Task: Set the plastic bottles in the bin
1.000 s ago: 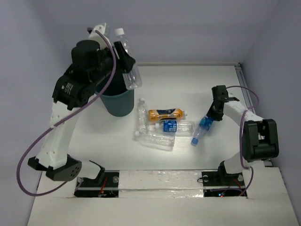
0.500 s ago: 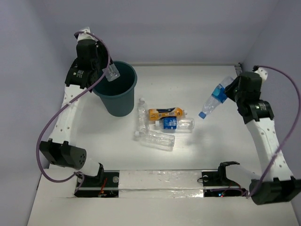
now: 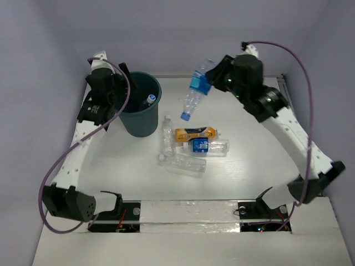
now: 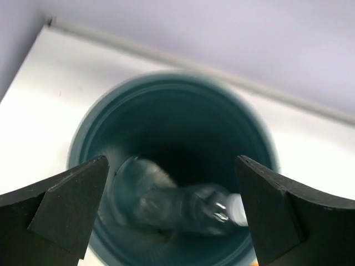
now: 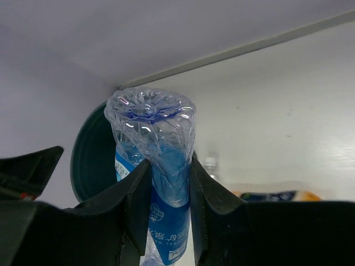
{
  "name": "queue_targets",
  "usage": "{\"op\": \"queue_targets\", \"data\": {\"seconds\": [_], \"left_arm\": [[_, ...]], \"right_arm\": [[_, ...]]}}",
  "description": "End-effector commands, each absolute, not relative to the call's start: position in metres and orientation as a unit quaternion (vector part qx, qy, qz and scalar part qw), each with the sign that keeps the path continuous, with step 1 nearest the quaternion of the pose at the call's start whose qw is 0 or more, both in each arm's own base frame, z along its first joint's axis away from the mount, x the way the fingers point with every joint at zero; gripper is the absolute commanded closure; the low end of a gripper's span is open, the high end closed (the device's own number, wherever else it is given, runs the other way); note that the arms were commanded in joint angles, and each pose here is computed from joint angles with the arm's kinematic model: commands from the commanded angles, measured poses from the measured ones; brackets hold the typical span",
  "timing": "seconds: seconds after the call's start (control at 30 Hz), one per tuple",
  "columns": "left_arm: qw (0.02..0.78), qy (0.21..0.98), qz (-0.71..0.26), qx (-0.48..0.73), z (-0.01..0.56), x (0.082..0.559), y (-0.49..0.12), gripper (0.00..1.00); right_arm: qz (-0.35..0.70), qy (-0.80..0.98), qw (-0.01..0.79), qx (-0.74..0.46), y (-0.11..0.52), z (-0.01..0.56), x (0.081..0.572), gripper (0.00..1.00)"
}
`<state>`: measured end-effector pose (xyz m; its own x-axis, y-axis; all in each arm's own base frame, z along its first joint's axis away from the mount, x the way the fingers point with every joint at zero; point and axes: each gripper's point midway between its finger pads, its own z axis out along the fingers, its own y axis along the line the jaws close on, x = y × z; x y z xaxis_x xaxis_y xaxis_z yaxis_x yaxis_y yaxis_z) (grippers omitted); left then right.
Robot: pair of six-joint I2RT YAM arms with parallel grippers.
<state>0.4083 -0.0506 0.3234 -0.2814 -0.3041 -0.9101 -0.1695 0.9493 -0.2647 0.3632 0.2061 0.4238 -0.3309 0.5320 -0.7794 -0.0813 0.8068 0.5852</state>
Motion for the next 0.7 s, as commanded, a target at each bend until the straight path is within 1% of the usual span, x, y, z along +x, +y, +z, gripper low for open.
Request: {"op": "queue_targets", "data": {"seconds": [0.0,0.03,0.07,0.1,0.13,0.17,0.2,0.23,0.27,0.3,0.33,0.37,0.4,0.43,0.47,0.53,0.57,0.6,0.63,0.67], "left_arm": [[0.659,0.730,-0.111,-0.140,0.411,0.379,-0.054,0.03],[0.662,0.727,-0.122,-0.139,0.417,0.372,-0.056,0.04],[0.653,0.730,-0.146,-0.137,0.417,0.364,-0.063,0.05],[0.648,0.732,-0.163,-0.135,0.416,0.356,-0.067,0.11],[0.653,0.722,-0.183,-0.134,0.425,0.340,-0.069,0.16],[0.630,0.734,-0.215,-0.136,0.408,0.332,-0.080,0.29],[0.629,0.728,-0.237,-0.134,0.410,0.316,-0.083,0.37],[0.618,0.731,-0.257,-0.130,0.404,0.307,-0.089,0.45],[0.585,0.755,-0.270,-0.127,0.375,0.299,-0.097,0.57],[0.574,0.754,-0.293,-0.130,0.372,0.284,-0.102,0.76],[0.543,0.771,-0.309,-0.126,0.346,0.276,-0.110,0.82],[0.521,0.781,-0.320,-0.123,0.332,0.267,-0.117,0.89],[0.507,0.787,-0.328,-0.126,0.321,0.260,-0.119,1.00],[0.496,0.786,-0.348,-0.125,0.318,0.245,-0.125,1.00],[0.469,0.802,-0.347,-0.130,0.292,0.238,-0.128,1.00],[0.446,0.803,-0.371,-0.136,0.280,0.220,-0.136,1.00],[0.423,0.813,-0.375,-0.141,0.261,0.214,-0.140,1.00],[0.408,0.816,-0.385,-0.136,0.253,0.207,-0.148,1.00],[0.398,0.815,-0.396,-0.142,0.249,0.201,-0.152,1.00],[0.389,0.824,-0.384,-0.150,0.233,0.200,-0.152,1.00]], "right_arm": [[0.314,0.738,0.581,0.136,0.261,0.454,0.383,0.72],[0.332,0.721,0.593,0.133,0.271,0.477,0.383,0.72],[0.341,0.718,0.595,0.119,0.291,0.481,0.382,0.72],[0.338,0.715,0.601,0.118,0.300,0.484,0.387,0.71],[0.328,0.726,0.594,0.110,0.321,0.467,0.401,0.71],[0.341,0.709,0.608,0.107,0.328,0.490,0.401,0.71],[0.344,0.708,0.608,0.102,0.341,0.491,0.401,0.71],[0.334,0.719,0.602,0.095,0.361,0.471,0.414,0.71],[0.345,0.702,0.616,0.093,0.365,0.492,0.412,0.71],[0.343,0.700,0.620,0.092,0.375,0.492,0.412,0.70],[0.334,0.706,0.618,0.087,0.390,0.476,0.422,0.69],[0.327,0.703,0.626,0.086,0.391,0.476,0.427,0.69],[0.323,0.695,0.635,0.097,0.393,0.480,0.427,0.69],[0.317,0.696,0.637,0.100,0.398,0.475,0.429,0.69],[0.313,0.692,0.641,0.110,0.398,0.472,0.434,0.69],[0.291,0.696,0.645,0.124,0.401,0.455,0.447,0.68],[0.288,0.697,0.645,0.125,0.406,0.450,0.447,0.68],[0.278,0.704,0.642,0.121,0.413,0.435,0.453,0.67],[0.282,0.701,0.643,0.122,0.414,0.438,0.454,0.62],[0.283,0.706,0.639,0.115,0.421,0.434,0.450,0.58]]}}
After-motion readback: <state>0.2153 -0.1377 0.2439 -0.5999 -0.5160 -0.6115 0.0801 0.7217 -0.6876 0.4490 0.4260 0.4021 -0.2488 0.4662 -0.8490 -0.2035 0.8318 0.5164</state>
